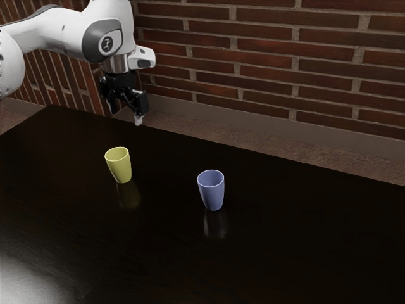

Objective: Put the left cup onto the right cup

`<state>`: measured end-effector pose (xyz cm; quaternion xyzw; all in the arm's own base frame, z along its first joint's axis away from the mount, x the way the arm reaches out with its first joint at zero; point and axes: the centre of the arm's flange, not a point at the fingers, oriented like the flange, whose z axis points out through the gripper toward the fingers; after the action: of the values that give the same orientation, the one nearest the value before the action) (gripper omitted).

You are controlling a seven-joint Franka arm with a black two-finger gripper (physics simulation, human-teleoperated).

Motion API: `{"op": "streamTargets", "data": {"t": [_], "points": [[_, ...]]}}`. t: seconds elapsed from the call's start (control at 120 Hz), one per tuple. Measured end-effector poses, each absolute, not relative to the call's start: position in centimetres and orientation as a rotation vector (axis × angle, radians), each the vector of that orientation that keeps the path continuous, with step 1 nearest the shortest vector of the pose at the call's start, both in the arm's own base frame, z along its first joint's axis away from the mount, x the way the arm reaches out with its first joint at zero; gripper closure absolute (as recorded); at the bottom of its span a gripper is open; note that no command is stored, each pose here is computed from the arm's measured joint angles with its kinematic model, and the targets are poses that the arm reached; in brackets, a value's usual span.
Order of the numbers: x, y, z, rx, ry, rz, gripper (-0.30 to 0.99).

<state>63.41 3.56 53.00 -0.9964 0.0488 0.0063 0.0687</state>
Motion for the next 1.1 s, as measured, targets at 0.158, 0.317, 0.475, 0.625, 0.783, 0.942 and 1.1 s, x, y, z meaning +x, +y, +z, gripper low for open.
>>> {"op": "streamTargets", "data": {"t": [0.158, 0.317, 0.475, 0.625, 0.783, 0.942, 1.1], "points": [[64.2, 5.4, 51.7, -3.004, 0.151, 0.007, 0.00], [64.9, 6.5, 51.8, -3.000, 0.183, -0.023, 0.00], [65.2, 7.8, 51.5, -2.997, 0.210, -0.029, 0.00], [65.6, 9.1, 50.2, -3.003, 0.229, -0.022, 0.00], [65.9, 10.3, 49.0, -3.009, 0.245, -0.020, 0.00], [66.4, 11.4, 47.4, -3.018, 0.262, -0.016, 0.00], [66.8, 12.1, 45.9, -3.023, 0.285, -0.014, 0.00]]}}
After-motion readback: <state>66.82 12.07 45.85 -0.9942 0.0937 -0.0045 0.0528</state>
